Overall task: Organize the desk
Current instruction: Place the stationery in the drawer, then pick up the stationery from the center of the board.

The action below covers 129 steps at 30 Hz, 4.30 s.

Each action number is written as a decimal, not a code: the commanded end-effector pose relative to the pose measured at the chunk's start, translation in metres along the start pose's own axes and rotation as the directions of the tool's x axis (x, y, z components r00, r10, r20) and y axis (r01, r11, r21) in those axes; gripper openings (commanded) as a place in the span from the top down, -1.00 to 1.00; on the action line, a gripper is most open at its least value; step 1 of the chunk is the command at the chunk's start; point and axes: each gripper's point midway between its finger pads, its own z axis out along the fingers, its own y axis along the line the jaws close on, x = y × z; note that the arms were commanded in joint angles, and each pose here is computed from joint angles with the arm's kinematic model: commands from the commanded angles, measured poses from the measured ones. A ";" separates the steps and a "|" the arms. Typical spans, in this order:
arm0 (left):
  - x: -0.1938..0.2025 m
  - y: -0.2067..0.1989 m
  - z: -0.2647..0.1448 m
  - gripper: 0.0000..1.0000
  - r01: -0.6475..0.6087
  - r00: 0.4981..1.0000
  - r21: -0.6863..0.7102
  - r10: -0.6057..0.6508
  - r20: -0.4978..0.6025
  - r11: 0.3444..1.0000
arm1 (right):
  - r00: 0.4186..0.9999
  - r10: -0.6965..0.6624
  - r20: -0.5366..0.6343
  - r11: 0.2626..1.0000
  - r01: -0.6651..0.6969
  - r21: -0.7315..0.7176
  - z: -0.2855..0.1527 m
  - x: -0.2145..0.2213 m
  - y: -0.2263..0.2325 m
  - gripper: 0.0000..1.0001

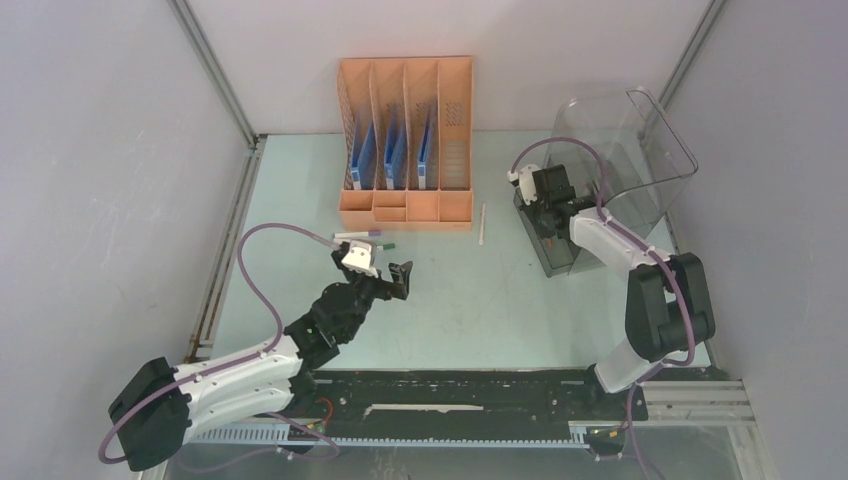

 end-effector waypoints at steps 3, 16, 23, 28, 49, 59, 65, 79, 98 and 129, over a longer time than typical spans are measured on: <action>-0.015 0.003 0.000 -0.99 0.011 0.998 -0.011 -0.010 0.059 1.000 | 0.999 0.010 0.042 0.999 -0.012 0.047 -0.001 -0.017 -0.015 0.53; -0.015 0.004 -0.002 -1.00 0.019 0.997 -0.010 -0.018 0.069 1.000 | 0.999 0.024 0.044 0.999 -0.025 0.027 -0.004 -0.019 -0.013 0.37; -0.015 0.004 -0.003 -1.00 0.020 0.997 -0.010 -0.019 0.072 1.000 | 0.996 0.032 0.086 0.998 -0.028 -0.054 -0.018 -0.029 -0.002 0.33; -0.016 0.005 -0.003 -1.00 0.023 0.997 -0.008 -0.022 0.077 1.000 | 0.988 0.053 0.147 0.981 -0.023 -0.195 -0.037 -0.042 0.020 0.30; -0.016 0.006 -0.006 -1.00 0.032 0.995 -0.004 -0.031 0.092 0.999 | 0.966 0.247 0.070 0.820 -0.170 -0.546 -0.034 -0.062 0.088 0.28; -0.016 0.007 -0.008 -1.00 0.038 0.994 -0.001 -0.038 0.102 0.999 | 0.973 0.198 -0.121 0.816 -0.232 -0.530 0.018 -0.056 0.118 0.28; -0.016 0.007 -0.008 -1.00 0.038 0.994 0.000 -0.037 0.102 0.999 | 0.962 0.226 -0.155 0.834 -0.273 -0.479 0.042 -0.070 0.115 0.23; -0.017 0.007 -0.008 -1.00 0.040 0.994 0.002 -0.040 0.106 0.999 | 0.923 0.317 -0.218 0.858 -0.377 -0.350 0.083 -0.076 0.116 0.18; -0.016 0.008 -0.011 -1.00 0.047 0.992 0.006 -0.048 0.118 0.999 | 0.937 0.149 -0.317 0.922 -0.247 -0.297 0.073 -0.010 0.115 0.68; -0.016 0.008 -0.012 -1.00 0.046 0.992 0.008 -0.046 0.119 0.999 | 0.924 -0.071 -0.375 0.965 -0.032 -0.262 0.046 0.063 0.100 0.42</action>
